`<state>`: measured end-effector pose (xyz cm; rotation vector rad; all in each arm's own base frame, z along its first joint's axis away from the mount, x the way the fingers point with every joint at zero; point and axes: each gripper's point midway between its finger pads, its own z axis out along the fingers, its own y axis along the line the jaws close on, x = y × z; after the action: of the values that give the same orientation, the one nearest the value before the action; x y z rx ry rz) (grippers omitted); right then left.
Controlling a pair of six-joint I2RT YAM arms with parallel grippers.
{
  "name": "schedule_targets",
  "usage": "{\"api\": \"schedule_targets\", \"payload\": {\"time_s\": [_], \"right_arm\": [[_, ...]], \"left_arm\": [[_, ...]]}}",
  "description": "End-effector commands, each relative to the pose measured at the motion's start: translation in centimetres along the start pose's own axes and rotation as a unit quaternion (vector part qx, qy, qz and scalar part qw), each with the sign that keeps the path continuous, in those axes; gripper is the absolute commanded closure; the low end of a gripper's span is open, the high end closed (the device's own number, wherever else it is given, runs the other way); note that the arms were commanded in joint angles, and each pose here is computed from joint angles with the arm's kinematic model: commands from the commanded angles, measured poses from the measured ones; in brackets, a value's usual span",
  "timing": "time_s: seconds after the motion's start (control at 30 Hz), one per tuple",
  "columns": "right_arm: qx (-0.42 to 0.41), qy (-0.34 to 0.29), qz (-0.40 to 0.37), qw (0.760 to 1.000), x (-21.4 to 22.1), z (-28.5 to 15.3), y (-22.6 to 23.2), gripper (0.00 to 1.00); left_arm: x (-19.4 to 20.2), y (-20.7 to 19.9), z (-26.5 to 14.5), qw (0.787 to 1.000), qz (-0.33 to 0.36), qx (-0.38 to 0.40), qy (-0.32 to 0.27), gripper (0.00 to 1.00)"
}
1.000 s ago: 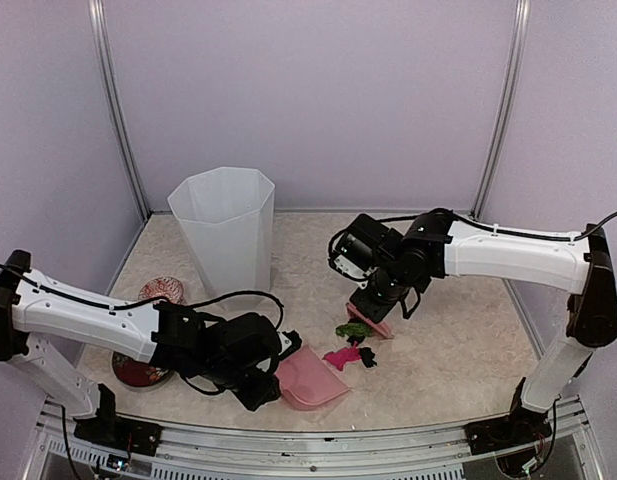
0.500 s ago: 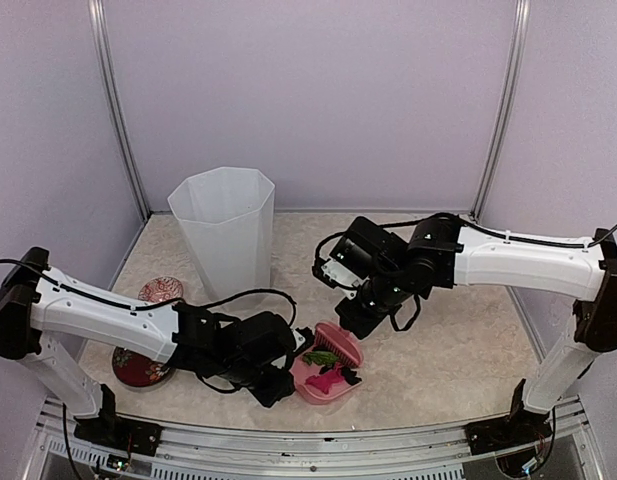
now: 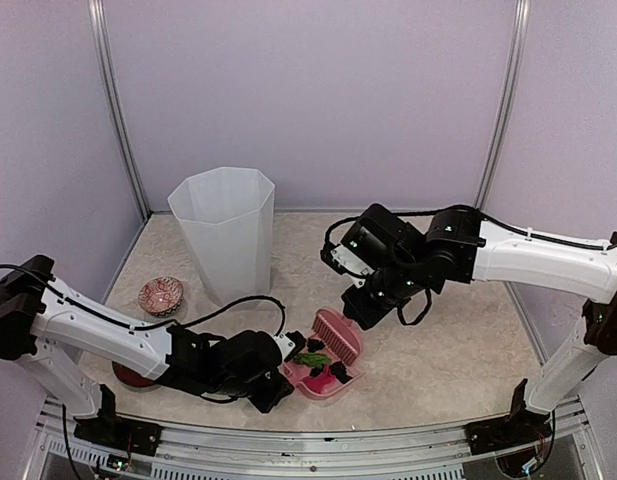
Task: Sweep away the paper scraps from the table
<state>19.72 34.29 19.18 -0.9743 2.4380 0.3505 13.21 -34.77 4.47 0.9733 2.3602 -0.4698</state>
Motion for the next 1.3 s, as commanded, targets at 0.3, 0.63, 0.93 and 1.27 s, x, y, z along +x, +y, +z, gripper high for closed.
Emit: {"api": "schedule_targets", "payload": {"time_s": [0.3,0.63,0.93,1.27], "right_arm": [[0.127,-0.100,0.034,0.986,-2.4,-6.5,-5.4,1.00],[0.199,-0.173,0.130,0.956,-1.0,-10.0,-12.2,1.00],[0.176,-0.193,0.169,0.950,0.7,-8.5,-14.6,1.00],[0.160,-0.172,0.181,0.955,2.2,-4.3,-15.4,1.00]], "left_arm": [[-4.2,0.5,-2.7,0.991,-0.020,-0.021,-0.132,1.00],[-10.6,0.5,-8.8,0.976,-0.028,-0.023,-0.213,1.00],[-17.0,2.4,-14.7,0.965,-0.034,-0.043,-0.257,1.00],[-22.9,7.1,-23.2,0.940,-0.078,-0.060,-0.328,1.00]]}}
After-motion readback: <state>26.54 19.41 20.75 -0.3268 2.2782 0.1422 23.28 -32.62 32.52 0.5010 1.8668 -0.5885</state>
